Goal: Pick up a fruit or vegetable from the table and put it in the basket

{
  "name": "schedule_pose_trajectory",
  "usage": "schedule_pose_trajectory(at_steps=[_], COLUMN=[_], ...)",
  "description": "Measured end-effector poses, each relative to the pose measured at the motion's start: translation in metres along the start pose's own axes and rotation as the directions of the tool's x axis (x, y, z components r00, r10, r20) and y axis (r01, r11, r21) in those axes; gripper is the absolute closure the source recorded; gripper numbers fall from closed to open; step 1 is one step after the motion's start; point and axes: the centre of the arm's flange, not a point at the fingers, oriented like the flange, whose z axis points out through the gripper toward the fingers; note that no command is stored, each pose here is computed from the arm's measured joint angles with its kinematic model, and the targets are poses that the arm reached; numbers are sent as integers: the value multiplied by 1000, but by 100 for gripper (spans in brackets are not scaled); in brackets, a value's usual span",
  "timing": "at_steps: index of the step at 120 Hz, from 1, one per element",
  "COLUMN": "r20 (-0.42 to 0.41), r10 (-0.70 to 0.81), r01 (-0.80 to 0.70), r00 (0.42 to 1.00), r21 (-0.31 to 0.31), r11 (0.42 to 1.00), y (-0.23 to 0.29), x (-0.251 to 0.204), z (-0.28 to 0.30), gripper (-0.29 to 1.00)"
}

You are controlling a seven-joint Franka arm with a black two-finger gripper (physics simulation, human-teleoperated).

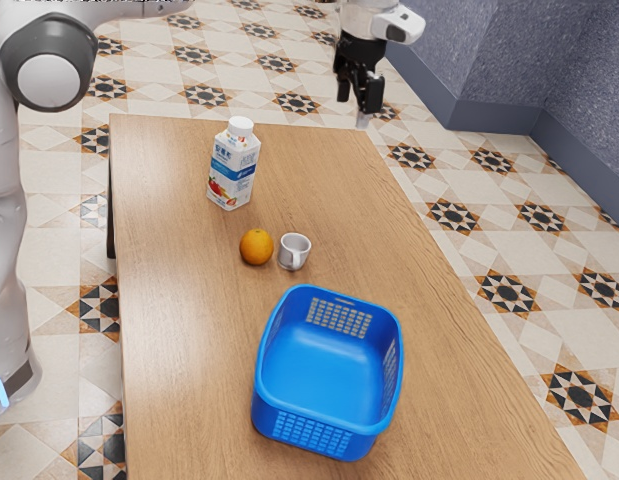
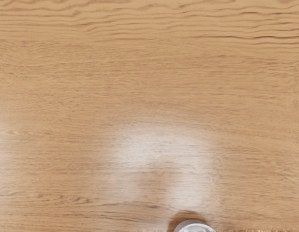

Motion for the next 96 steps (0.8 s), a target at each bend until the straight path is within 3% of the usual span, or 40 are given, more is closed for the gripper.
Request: schedule_pose_trajectory(at_steps=[17,38,61,96], r20=[47,81,187,207], r10=[29,-1,-39,-81], r01=[-30,0,43,97], r00=[998,997,982,975], r21=[10,12,-20,-65], r11=[1000,1000,999,993], y=[16,-2,-10,-28], x=[11,10,-21,-78], z=[25,40,98,118], gripper=[0,0,0,0])
